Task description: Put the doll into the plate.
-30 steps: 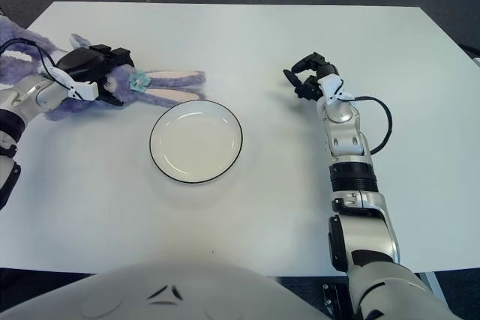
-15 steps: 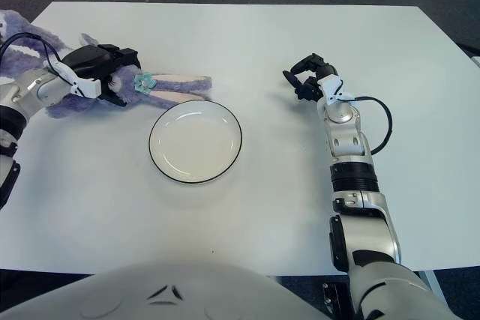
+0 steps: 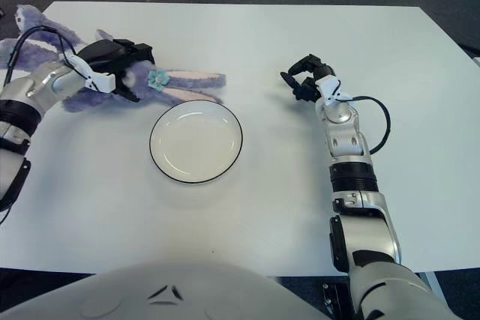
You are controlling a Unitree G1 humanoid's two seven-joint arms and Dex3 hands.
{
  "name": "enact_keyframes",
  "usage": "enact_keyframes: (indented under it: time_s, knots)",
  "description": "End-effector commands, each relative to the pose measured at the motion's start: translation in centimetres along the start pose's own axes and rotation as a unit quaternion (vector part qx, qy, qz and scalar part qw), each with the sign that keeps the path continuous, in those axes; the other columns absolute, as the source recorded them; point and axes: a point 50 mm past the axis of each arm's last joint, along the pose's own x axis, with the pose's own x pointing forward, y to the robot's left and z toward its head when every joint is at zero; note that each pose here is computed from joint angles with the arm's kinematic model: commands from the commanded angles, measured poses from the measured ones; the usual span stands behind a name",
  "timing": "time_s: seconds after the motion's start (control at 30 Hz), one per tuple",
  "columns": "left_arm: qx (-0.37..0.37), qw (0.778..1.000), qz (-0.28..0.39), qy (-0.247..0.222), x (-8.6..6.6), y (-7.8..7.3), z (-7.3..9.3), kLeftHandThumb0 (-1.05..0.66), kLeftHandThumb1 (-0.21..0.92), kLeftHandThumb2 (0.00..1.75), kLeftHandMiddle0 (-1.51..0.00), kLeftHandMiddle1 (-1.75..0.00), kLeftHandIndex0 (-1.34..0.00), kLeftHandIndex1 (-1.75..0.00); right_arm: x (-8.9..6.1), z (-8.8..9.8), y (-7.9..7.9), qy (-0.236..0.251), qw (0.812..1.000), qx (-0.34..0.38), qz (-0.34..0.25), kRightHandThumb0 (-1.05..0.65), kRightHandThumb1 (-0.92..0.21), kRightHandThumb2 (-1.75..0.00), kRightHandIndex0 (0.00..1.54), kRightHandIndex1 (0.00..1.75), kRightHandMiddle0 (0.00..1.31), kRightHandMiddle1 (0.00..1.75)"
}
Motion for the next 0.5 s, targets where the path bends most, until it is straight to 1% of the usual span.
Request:
enact_keyframes:
  time_s: [0.0,0.07,0.13,0.33,0.4,0.47]
  knots:
    - [0.01,1.0,0.015,-0.005,1.0,0.9,0.6,0.02,0.69,0.49,-0.85,-1.75,-0.65,-1.75,-0.2,0.0,0.1,-0.008,1.0,-0.006,0.007,-0.36,-0.92,-0.35,0.73,1.75,0.39,1.57]
    - [0.01,1.0,0.016,-0.004,1.7,0.8,1.0,0.02,0.66,0.56,-0.86,-1.75,-0.66,-1.75,-0.3,0.1,0.2,-0.01,1.0,-0.005,0.011,-0.36,-0.92,-0.35,0.73,1.75,0.39,1.57]
    - [0.01,1.0,0.015,-0.003,2.3,0.8,1.3,0.02,0.65,0.58,-0.86,-1.75,-0.66,-1.75,-0.3,0.2,0.4,-0.012,1.0,-0.005,0.013,-0.36,-0.92,-0.35,0.73,1.75,0.38,1.57]
    - [0.011,1.0,0.015,-0.001,2.5,0.8,1.4,0.03,0.63,0.61,-0.86,-1.75,-0.66,-1.75,-0.4,0.2,0.4,-0.012,1.0,-0.005,0.013,-0.36,-0.92,-0.35,0.73,1.75,0.38,1.57]
    - [0.013,1.0,0.016,0.0,3.5,0.8,2.1,0.03,0.62,0.63,-0.86,-1.75,-0.67,-1.75,-0.5,0.4,0.7,-0.015,1.0,-0.006,0.015,-0.36,-0.92,-0.35,0.73,1.75,0.39,1.57]
    - [0.017,1.0,0.02,-0.001,4.1,0.8,2.6,0.03,0.61,0.65,-0.87,-1.75,-0.67,-1.75,-0.6,0.5,0.9,-0.017,1.0,-0.007,0.017,-0.36,-0.92,-0.34,0.73,1.75,0.39,1.56]
